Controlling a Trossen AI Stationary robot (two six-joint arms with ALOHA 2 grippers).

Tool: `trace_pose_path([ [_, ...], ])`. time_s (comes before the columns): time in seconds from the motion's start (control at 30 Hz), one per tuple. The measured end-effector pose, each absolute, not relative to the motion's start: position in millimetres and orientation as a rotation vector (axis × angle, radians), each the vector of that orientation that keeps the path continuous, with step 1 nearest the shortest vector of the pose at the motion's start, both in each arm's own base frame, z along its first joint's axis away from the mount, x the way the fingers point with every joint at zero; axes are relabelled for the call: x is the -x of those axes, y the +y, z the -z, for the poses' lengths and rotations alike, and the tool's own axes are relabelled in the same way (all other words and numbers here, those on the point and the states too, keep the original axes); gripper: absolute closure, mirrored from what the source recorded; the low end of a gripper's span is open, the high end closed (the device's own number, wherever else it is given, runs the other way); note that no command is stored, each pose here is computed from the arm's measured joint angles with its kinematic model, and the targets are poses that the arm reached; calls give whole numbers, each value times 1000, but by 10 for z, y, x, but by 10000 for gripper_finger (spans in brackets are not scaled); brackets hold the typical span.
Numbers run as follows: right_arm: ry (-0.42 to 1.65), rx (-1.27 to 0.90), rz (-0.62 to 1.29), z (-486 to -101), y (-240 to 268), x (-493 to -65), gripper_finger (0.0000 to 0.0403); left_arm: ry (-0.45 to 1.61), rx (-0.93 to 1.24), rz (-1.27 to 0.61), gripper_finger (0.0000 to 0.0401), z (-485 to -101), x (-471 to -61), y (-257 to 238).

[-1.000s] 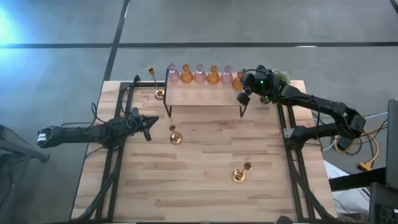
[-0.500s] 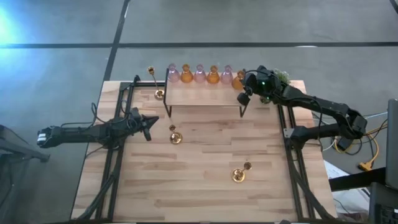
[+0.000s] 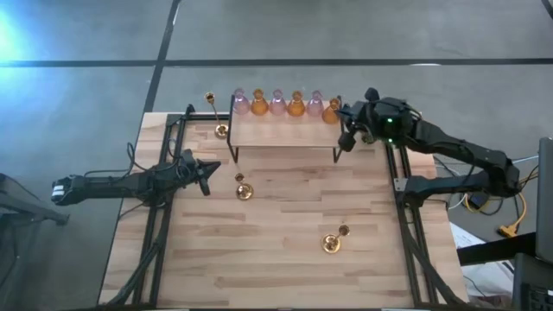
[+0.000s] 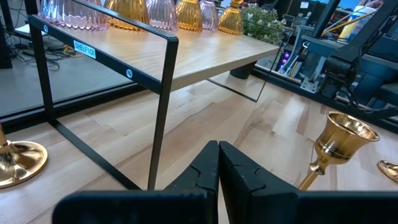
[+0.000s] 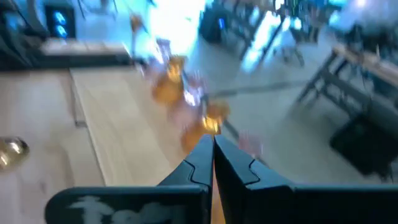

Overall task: Pick & Place candle stick holders
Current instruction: Put the bottom gold candle holder on the shelf

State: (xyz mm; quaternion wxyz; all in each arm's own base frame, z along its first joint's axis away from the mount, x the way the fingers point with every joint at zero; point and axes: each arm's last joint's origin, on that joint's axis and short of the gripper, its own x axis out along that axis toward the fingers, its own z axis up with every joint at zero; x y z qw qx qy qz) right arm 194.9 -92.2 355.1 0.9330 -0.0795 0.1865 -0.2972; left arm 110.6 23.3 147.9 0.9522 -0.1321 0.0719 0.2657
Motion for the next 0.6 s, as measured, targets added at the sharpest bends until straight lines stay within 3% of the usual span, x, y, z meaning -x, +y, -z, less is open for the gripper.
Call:
trace_pose_path([
  [0.23, 271, 192, 551, -4090, -821, -2096, 395, 146, 268, -539, 387, -1479, -1106, 233],
  [0.6, 329, 308, 348, -4601, -948, -2864, 395, 146, 269, -540, 387, -1479, -1106, 233],
])
